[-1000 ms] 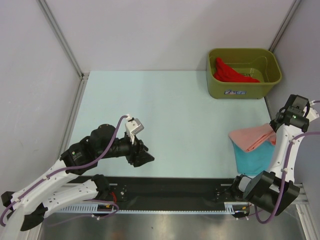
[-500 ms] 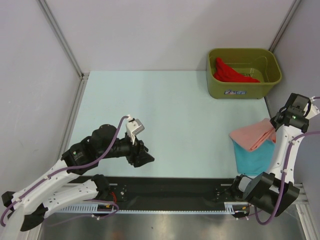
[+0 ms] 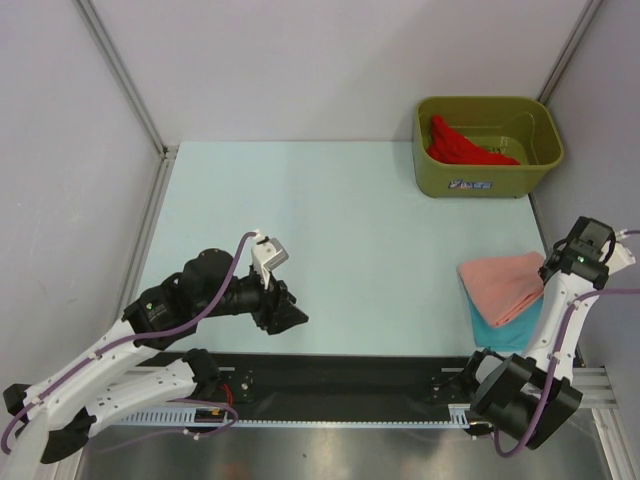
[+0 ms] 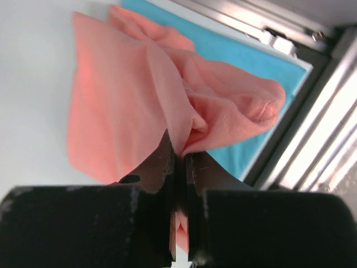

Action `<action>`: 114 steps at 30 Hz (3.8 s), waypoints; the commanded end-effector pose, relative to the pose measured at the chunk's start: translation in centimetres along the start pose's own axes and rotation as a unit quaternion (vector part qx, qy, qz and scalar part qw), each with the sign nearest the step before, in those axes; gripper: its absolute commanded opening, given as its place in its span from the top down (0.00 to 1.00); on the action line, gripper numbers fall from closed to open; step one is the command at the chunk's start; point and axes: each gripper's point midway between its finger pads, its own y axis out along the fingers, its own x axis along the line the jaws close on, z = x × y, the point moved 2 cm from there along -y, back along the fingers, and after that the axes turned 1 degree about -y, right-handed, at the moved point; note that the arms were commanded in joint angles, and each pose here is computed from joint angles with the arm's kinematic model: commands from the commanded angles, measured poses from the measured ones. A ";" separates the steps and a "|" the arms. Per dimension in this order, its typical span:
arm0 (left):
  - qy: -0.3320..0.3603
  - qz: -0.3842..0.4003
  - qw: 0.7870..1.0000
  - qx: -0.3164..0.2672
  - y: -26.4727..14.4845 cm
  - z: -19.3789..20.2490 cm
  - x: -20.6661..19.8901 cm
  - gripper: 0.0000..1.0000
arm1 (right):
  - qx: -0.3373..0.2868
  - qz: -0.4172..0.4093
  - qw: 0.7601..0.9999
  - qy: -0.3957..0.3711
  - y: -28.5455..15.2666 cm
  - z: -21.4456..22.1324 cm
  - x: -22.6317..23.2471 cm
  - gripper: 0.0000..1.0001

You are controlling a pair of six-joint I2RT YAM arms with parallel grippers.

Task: Fold and stack the t-shirts
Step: Neatly place the folded tshirt to the corner

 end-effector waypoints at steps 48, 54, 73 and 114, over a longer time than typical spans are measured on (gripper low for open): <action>-0.034 0.008 0.999 0.002 1.2 -1.4 -0.5 0.37 | -0.026 0.147 0.952 0.266 4.5 6.3 -8.9 0.18; -0.036 0.006 0.999 0.007 1.3 -1.1 -0.3 0.37 | -0.054 0.142 0.958 0.243 5.4 4.9 -9.1 0.20; -0.030 -0.006 0.999 0.014 0.5 -0.8 0.2 0.37 | -0.099 0.149 0.964 0.196 7.4 2.9 -9.9 0.70; -0.036 0.002 0.999 0.009 0.1 -0.8 0.5 0.36 | -0.091 0.185 0.970 0.131 4.2 2.1 -7.2 1.00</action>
